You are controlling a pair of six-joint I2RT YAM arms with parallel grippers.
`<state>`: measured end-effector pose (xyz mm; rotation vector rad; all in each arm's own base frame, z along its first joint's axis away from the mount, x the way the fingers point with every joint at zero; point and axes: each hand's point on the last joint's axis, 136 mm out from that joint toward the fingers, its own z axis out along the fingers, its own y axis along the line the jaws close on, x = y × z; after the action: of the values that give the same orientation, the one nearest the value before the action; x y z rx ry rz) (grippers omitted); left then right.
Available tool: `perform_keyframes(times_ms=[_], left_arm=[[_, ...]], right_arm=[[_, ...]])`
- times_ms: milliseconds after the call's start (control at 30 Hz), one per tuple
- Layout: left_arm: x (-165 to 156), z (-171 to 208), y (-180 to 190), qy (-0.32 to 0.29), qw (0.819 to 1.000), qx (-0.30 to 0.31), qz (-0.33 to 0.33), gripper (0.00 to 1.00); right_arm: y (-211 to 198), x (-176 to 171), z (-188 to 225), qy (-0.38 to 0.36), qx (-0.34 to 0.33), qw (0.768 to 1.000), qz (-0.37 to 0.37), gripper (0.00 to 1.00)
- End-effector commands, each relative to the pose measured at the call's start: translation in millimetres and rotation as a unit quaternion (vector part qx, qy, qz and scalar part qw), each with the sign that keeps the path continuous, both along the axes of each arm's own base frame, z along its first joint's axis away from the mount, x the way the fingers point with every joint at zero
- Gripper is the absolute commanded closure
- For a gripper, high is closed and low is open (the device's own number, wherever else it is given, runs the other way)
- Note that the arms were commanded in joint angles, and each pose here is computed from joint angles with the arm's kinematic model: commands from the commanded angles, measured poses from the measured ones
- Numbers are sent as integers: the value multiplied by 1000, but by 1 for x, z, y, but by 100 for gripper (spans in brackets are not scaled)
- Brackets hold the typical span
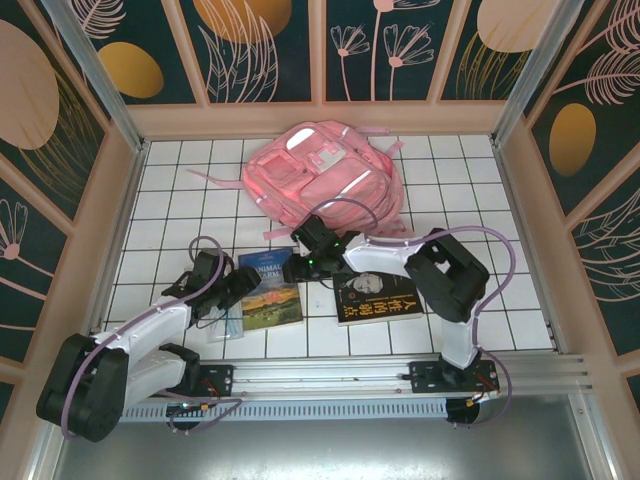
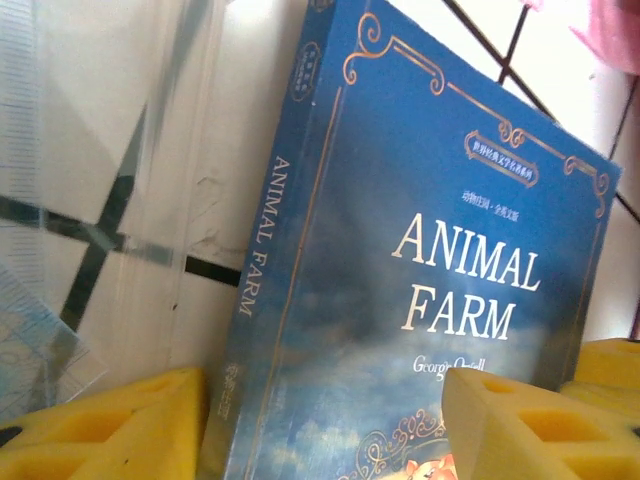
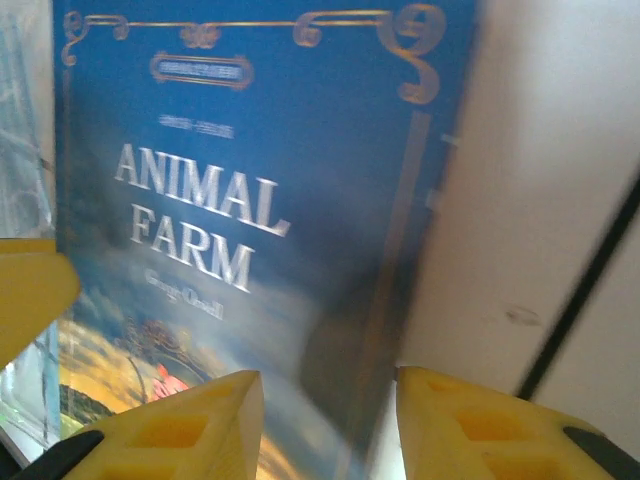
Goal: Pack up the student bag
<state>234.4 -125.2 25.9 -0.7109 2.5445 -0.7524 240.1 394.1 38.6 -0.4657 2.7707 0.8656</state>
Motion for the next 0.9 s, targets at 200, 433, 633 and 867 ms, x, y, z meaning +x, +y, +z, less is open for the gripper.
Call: perform_keyframes(times_ms=[200, 433, 633, 867], left_arm=[[-12, -20, 0, 25, 1000, -15, 8, 36], [-12, -22, 3, 31, 999, -3, 10, 35], [-19, -32, 8, 46, 999, 11, 12, 35], [-20, -37, 10, 53, 998, 20, 10, 34]], right_arm=[[26, -4, 44, -26, 54, 998, 20, 65], [26, -7, 45, -21, 59, 998, 22, 70], [23, -8, 49, -23, 63, 998, 18, 69], [22, -14, 71, -14, 108, 994, 21, 70]])
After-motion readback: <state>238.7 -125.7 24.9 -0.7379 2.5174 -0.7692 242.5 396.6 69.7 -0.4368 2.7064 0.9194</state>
